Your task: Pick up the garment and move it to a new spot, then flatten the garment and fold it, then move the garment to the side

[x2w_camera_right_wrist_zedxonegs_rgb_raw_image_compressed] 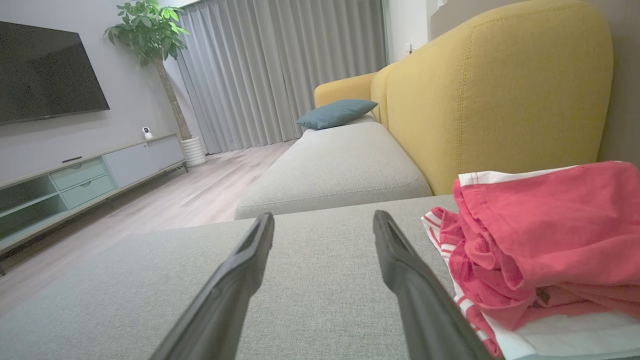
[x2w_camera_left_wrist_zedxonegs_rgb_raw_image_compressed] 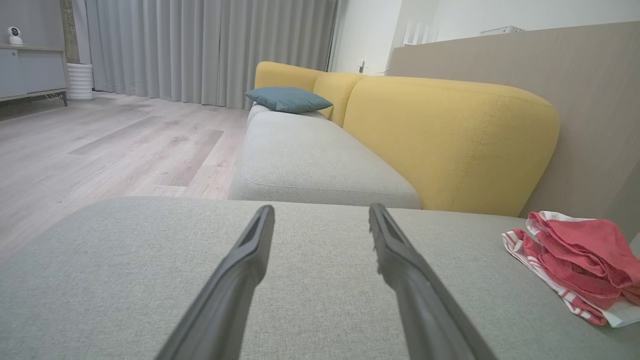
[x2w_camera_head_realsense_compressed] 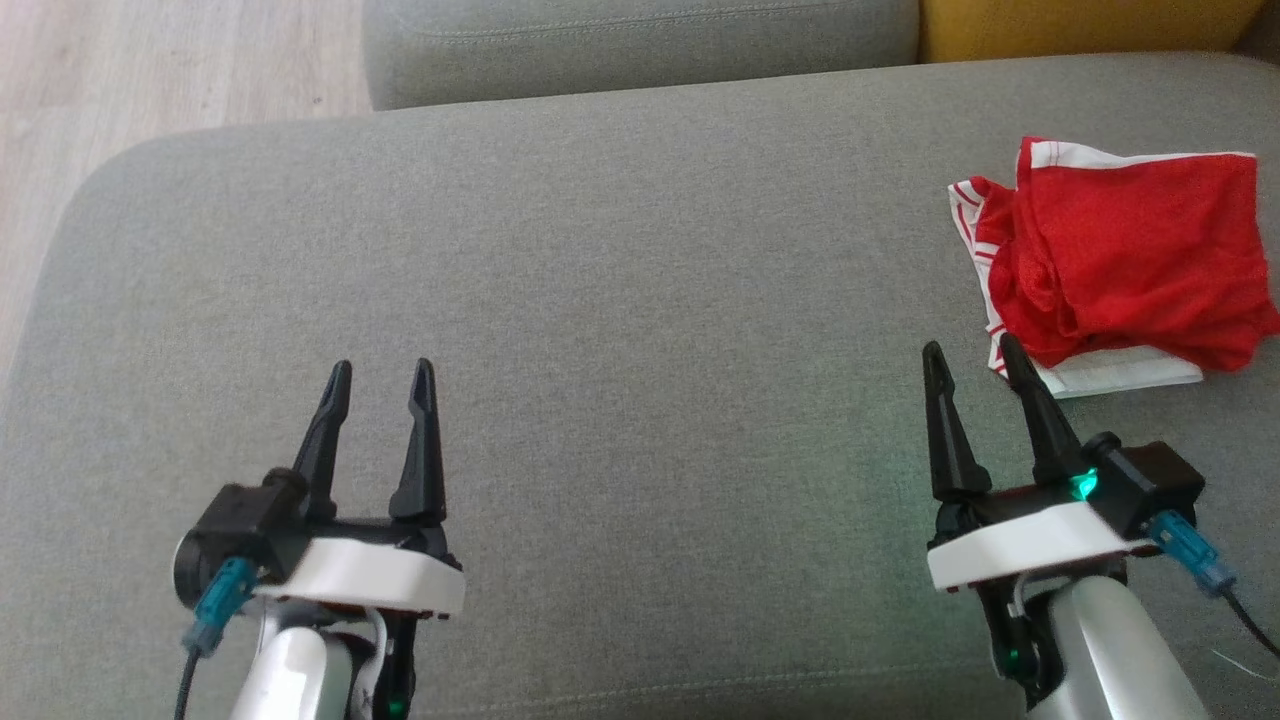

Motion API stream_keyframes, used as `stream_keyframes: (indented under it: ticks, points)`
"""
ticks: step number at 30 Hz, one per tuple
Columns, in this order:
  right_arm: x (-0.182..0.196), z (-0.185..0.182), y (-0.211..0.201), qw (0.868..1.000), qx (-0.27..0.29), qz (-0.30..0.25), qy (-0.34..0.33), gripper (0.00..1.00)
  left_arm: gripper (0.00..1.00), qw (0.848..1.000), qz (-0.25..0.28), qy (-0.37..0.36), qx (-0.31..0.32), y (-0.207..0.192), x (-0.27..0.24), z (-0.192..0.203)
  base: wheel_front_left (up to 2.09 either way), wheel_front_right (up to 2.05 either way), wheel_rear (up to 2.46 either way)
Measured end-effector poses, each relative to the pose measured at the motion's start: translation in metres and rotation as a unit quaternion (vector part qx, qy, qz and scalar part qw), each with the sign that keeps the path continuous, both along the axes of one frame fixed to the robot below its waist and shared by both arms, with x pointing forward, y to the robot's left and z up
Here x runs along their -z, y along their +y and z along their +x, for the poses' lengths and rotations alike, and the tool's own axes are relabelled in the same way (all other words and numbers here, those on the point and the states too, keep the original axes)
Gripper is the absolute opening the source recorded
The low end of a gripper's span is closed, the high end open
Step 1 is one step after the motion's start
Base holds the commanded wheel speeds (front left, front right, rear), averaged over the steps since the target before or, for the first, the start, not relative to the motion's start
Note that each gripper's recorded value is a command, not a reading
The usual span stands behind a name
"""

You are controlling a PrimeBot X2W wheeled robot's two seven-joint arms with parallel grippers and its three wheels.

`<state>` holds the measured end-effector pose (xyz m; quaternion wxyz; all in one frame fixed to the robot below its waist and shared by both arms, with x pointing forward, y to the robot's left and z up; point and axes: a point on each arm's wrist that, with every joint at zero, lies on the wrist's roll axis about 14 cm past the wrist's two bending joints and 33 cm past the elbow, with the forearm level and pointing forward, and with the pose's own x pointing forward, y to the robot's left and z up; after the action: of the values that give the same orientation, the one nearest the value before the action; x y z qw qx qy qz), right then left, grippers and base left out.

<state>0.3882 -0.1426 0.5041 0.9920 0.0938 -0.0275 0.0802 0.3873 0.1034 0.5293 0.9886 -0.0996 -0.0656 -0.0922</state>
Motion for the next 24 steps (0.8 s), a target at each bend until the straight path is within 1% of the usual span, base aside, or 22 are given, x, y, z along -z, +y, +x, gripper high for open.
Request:
stream_keyframes:
  ticks: [8, 9, 13, 15, 24]
  points:
    - [0.002, -0.001, 0.000, 1.000, 0.000, -0.001, 0.003, 1.00, 1.00, 1.000, -0.010, -0.009, -0.004, 0.003, -0.007, 0.001, 0.00, 0.00, 0.00]
    - [0.004, -0.002, 0.000, 1.000, 0.000, -0.001, 0.006, 0.00, 0.00, 1.000, -0.009, -0.007, -0.004, 0.003, -0.006, 0.001, 0.00, 0.00, 0.00]
    - [0.036, -0.016, -0.002, 0.998, 0.003, -0.002, 0.057, 0.00, 0.00, 0.999, -0.002, 0.041, -0.006, 0.004, 0.025, -0.008, 0.00, 0.00, 0.00]
    - [0.046, -0.023, -0.003, 0.997, 0.007, 0.006, 0.073, 0.00, 0.00, 0.998, -0.010, 0.058, -0.009, 0.006, 0.035, -0.014, 0.00, 0.00, 0.00]
    - [0.045, -0.022, -0.007, 0.995, 0.019, 0.052, 0.081, 0.00, 0.00, 0.995, -0.053, 0.079, -0.013, 0.010, 0.040, -0.015, 0.00, 0.00, 0.00]
